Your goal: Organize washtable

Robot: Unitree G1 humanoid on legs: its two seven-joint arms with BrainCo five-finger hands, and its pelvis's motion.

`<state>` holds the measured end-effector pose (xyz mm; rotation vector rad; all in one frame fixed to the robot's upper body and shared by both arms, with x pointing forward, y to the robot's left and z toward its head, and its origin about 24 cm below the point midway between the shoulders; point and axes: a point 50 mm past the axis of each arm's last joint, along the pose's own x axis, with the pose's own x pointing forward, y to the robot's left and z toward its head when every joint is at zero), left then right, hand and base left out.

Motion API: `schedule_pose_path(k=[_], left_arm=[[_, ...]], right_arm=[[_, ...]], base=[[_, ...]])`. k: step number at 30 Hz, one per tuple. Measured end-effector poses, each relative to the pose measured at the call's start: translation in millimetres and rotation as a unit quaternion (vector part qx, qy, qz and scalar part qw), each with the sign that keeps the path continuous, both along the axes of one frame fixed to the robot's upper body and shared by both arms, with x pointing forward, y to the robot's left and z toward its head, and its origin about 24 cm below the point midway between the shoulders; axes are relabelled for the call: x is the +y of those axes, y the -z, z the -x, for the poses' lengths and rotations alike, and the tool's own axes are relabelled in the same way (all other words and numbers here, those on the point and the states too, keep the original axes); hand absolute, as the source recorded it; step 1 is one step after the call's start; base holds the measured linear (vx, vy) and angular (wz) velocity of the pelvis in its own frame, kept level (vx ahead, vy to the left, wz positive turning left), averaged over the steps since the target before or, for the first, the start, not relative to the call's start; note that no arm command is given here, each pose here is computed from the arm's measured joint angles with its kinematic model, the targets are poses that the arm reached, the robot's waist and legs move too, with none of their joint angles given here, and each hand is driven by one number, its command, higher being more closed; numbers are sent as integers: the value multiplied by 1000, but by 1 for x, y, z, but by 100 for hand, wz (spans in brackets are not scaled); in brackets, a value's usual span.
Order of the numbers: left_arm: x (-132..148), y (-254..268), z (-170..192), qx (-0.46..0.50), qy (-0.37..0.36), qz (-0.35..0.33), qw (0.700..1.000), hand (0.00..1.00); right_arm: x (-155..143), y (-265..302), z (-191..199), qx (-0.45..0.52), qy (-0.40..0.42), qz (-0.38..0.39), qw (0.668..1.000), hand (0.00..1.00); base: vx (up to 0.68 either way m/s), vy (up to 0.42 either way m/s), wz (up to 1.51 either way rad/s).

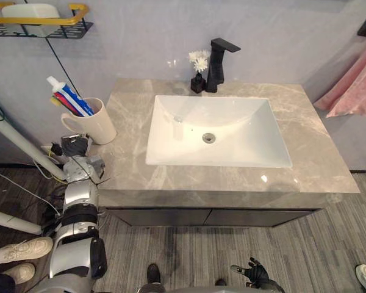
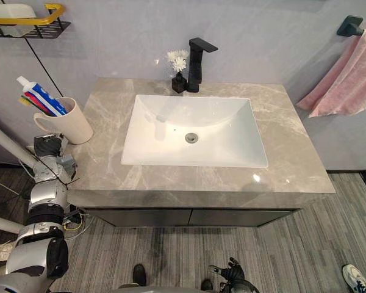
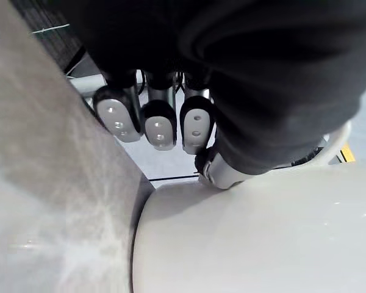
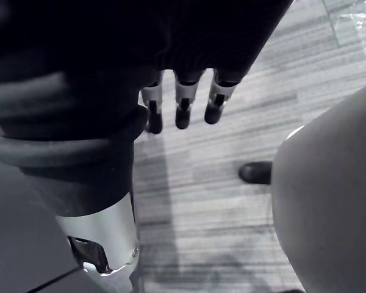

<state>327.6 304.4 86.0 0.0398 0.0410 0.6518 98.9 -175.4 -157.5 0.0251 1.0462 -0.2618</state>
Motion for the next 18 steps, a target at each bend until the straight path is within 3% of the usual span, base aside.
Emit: schedule_pose_path(k=[9,18], left_arm=[[-9,-1,-4,11,13,-31,999,100],[-42,-6,-20,12,65,-67,996,100]], right_arm=[[0,0,0,2,0,0,1000,0],[3,0,-7,-4,-3,-4,1000,0]], base=[[-6,-1,2],[-7,-2,4]])
